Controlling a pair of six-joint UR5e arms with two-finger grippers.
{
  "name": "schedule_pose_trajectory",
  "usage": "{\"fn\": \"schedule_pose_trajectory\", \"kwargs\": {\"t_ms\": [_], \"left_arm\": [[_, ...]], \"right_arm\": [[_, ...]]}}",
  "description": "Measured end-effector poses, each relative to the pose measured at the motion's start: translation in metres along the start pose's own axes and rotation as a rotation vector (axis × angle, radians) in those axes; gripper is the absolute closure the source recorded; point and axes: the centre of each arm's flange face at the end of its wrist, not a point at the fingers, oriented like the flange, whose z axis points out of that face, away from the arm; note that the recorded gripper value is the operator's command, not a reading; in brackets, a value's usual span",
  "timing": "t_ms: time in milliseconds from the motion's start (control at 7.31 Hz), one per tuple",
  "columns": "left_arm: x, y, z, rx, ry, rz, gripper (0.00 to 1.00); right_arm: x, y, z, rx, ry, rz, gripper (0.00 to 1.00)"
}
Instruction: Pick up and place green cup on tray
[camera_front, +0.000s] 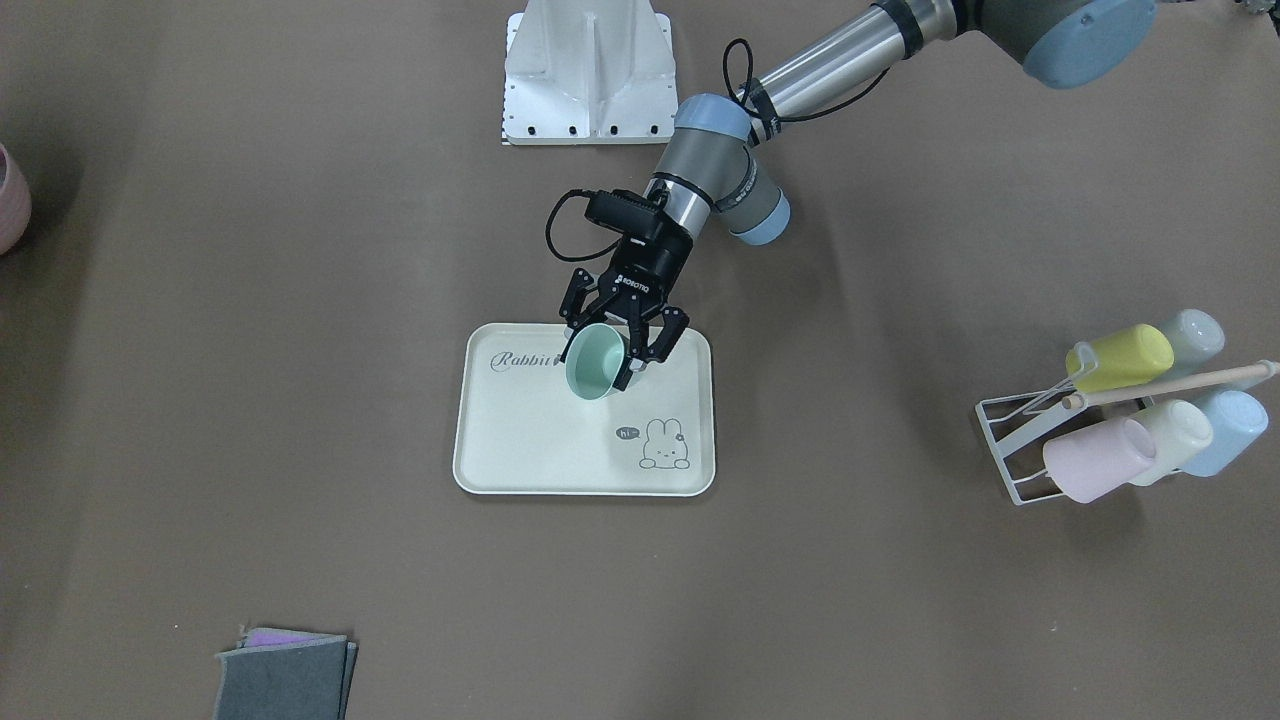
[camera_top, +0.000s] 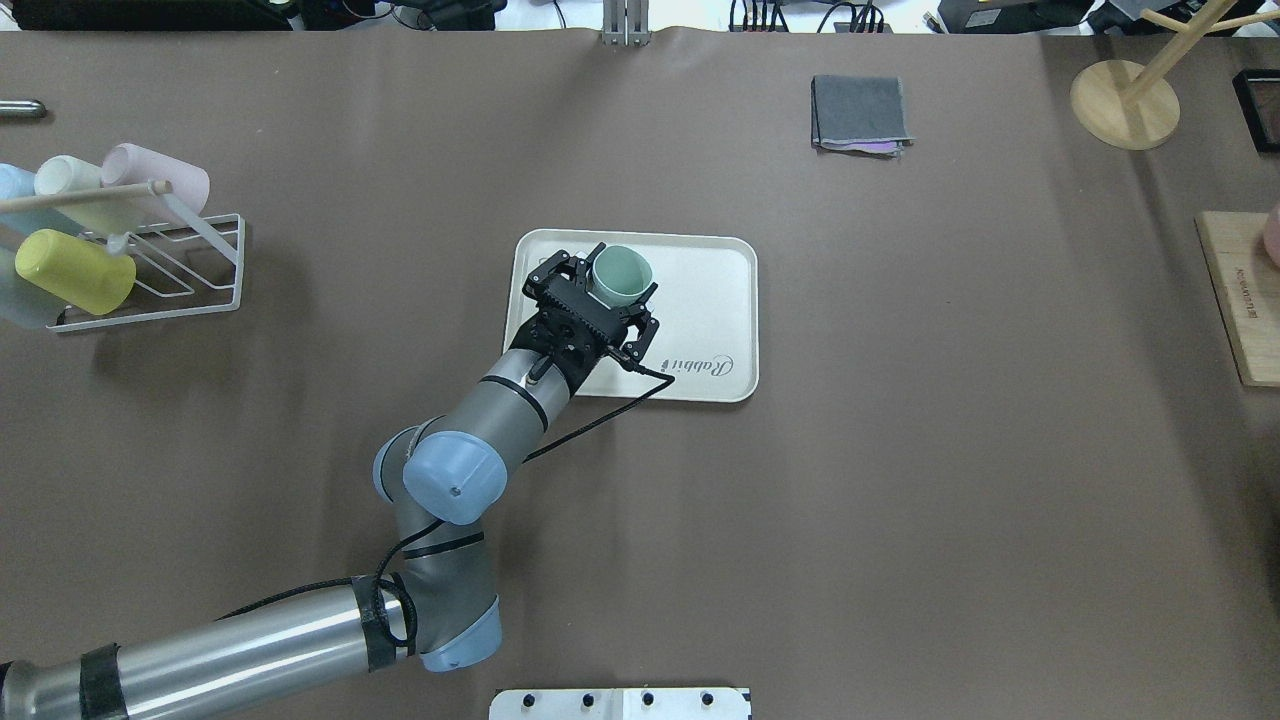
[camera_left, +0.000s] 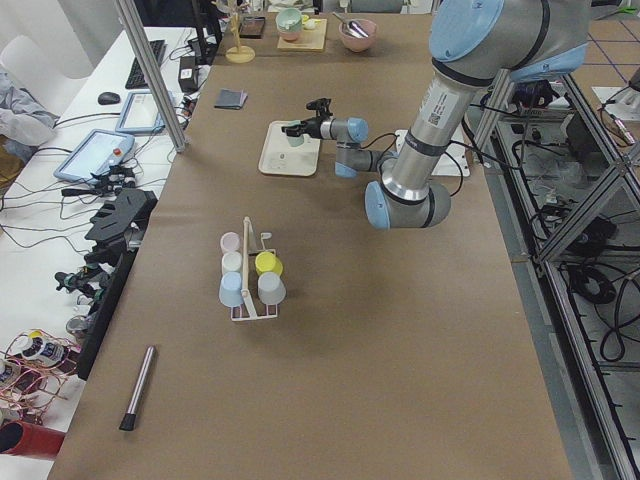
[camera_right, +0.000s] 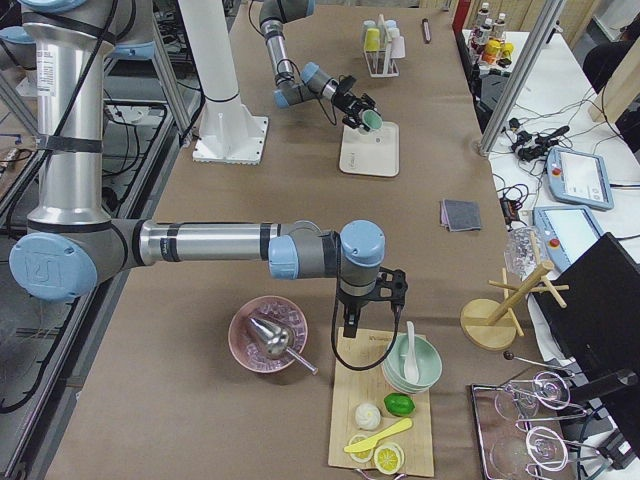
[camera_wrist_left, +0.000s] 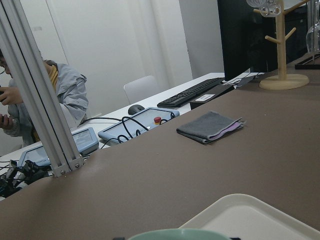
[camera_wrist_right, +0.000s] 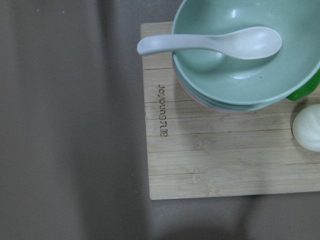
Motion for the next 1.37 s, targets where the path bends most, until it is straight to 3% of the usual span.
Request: {"fn": "schedule_pose_trajectory", "kwargs": {"t_ms": [821,1369], "left_arm": [[0.000,-0.006,0.028,-0.078,-0.059,0.054,0.27],[0.000,-0.004,0.027,-0.033,-0.039,-0.055,0.25]], "right_arm": [[-0.003,-0.001,0.002,-0.004,0.006,-0.006,0.00],[-0.012,0.000,0.008,-0.018,0.003,-0.024,0.00]]}}
